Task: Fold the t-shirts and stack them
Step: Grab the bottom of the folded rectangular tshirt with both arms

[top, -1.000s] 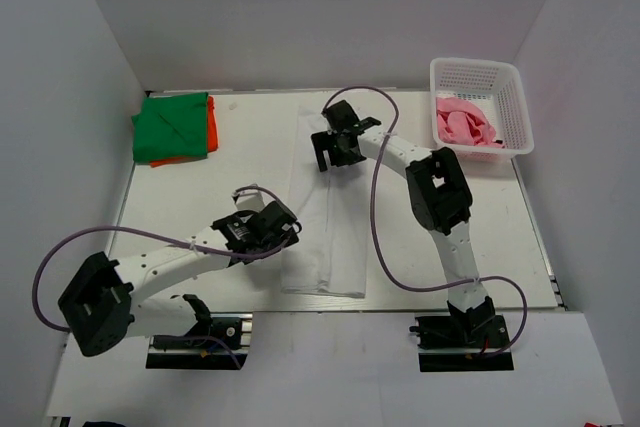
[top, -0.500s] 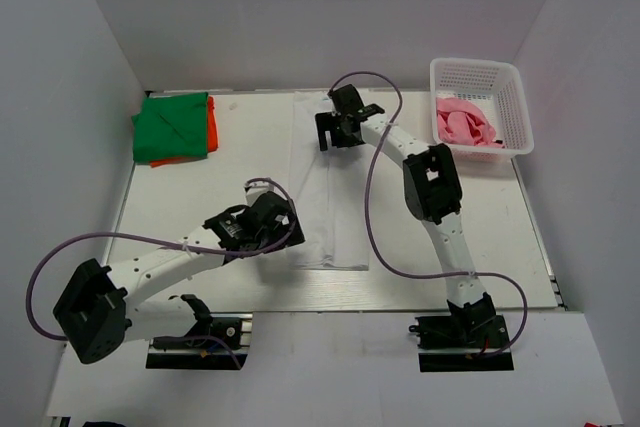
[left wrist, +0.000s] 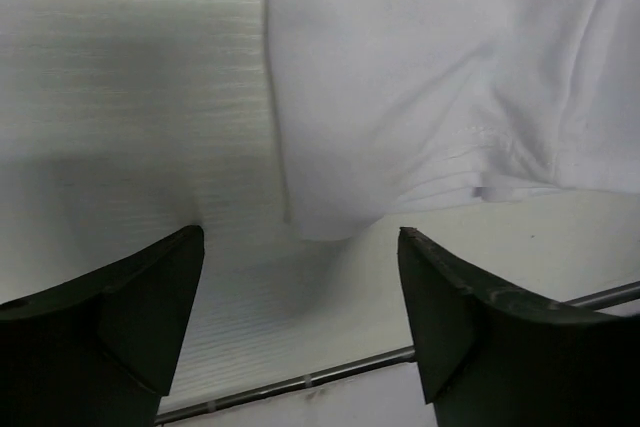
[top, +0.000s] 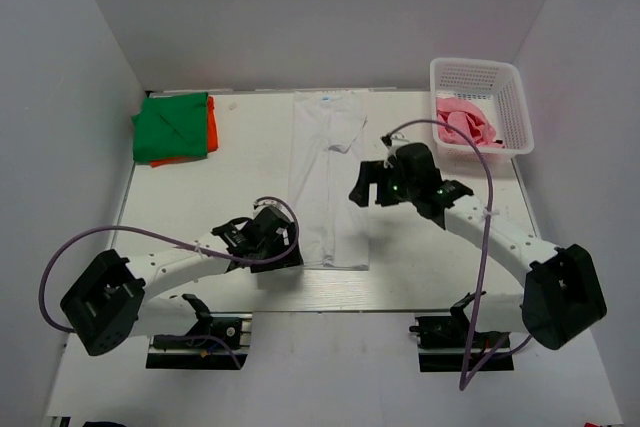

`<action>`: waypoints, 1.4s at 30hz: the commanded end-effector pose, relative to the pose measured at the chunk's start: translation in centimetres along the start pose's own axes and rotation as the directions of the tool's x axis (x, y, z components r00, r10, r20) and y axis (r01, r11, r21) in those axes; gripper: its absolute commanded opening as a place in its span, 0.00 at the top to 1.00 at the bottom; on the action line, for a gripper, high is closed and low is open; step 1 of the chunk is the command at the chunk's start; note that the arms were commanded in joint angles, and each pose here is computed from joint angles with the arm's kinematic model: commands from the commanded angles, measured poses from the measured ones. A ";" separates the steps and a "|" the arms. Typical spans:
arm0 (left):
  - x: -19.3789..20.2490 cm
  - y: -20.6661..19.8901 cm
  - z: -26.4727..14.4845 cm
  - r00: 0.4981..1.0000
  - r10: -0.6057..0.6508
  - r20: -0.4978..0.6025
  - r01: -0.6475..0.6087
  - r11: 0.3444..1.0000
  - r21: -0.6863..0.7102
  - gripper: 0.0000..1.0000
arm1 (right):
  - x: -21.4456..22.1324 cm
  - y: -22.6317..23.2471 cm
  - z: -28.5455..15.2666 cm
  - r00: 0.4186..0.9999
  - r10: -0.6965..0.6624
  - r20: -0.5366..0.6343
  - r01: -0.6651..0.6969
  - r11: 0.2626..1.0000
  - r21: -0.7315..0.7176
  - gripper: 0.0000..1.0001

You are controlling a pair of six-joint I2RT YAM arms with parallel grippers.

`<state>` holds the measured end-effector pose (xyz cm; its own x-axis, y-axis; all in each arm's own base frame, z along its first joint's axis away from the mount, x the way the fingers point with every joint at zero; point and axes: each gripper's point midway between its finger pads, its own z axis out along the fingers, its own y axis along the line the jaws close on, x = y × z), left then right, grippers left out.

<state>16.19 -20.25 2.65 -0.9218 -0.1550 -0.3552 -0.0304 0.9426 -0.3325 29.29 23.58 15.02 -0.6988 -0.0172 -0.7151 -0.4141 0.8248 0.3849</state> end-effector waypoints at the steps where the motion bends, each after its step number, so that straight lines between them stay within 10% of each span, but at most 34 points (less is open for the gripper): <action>1: 0.9 -0.8 0.7 0.998 0.042 -0.041 -0.039 0.998 0.056 0.14 | 3.4 -0.1 -0.6 0.992 0.110 -0.055 -0.111 0.994 -0.012 0.10; 12: 2.7 1.2 2.2 0.994 0.034 -0.105 -0.037 0.999 -0.021 0.52 | 15.7 0.1 -2.5 0.904 0.236 -0.357 -0.276 0.959 -0.065 0.12; 22: 4.4 1.6 2.7 0.985 0.014 -0.173 -0.017 1.000 -0.015 0.73 | 18.7 -0.2 -2.5 0.874 0.267 -0.406 -0.312 0.949 -0.047 0.21; 36: 3.5 -0.4 1.4 0.987 0.014 -0.158 -0.008 0.999 0.038 0.86 | 17.7 -0.8 -0.9 0.906 0.239 -0.350 -0.273 0.961 -0.051 1.00; 42: -0.4 -3.1 -0.1 0.998 0.041 -0.048 -0.037 0.997 0.072 0.86 | 13.1 0.6 -0.6 0.967 0.152 -0.206 -0.182 0.974 -0.137 1.00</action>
<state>15.17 -22.72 1.72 -0.9592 -0.1105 -0.2604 0.0001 0.9205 -0.3908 16.71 22.21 3.00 -0.9323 -0.0188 -0.3613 -0.2481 0.7599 0.6008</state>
